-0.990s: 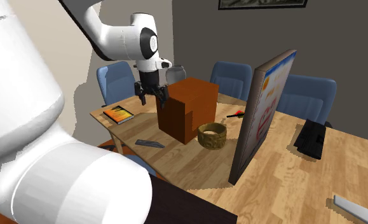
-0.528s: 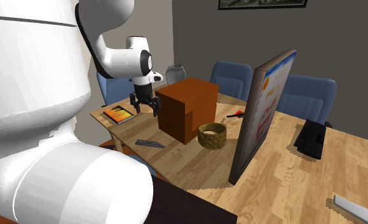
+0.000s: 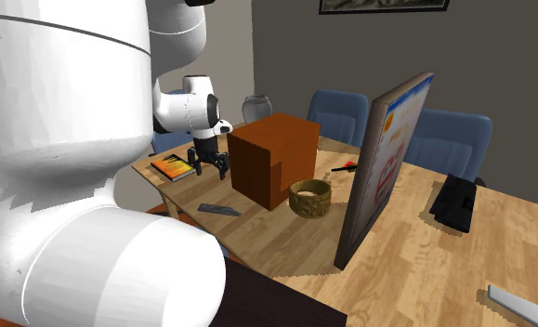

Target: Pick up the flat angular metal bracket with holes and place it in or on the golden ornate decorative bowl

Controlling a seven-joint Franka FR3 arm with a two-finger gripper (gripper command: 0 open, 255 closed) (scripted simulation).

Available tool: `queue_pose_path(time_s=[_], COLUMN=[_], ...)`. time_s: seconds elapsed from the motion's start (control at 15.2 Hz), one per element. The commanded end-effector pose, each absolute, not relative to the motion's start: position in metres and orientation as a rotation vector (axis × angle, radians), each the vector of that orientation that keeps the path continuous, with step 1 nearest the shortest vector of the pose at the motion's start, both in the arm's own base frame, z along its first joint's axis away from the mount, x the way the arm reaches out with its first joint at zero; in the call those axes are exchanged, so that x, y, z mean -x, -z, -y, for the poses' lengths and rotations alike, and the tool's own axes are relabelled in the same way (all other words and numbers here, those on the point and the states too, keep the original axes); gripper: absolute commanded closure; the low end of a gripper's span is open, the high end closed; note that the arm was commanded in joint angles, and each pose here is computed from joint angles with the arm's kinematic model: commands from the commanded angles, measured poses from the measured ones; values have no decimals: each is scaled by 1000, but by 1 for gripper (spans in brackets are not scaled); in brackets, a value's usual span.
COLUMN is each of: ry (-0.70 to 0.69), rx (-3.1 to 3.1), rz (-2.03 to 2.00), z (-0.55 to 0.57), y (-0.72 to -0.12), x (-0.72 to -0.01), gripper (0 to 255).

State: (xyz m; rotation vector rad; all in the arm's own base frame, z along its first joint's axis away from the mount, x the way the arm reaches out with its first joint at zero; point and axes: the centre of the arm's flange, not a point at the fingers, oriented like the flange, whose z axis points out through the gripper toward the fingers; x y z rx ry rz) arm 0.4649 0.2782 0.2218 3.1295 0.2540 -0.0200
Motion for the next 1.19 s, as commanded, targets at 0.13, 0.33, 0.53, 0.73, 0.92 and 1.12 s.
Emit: queue_pose_path(time_s=[0.13,0.33,0.53,0.73,0.92,1.12], ry=[19,19,19,19,19,19], rx=[-3130,-3130,-3130,-3130,-3130,-3130], rz=[-255,-255,-255,-255,-255,-255], z=[-278,-278,-278,-278,-278,-278], y=[-201,-197,-197,-198,-198,-198], x=[-465,-465,-465,-465,-465,-465], gripper=[0,0,0,255,255,255])
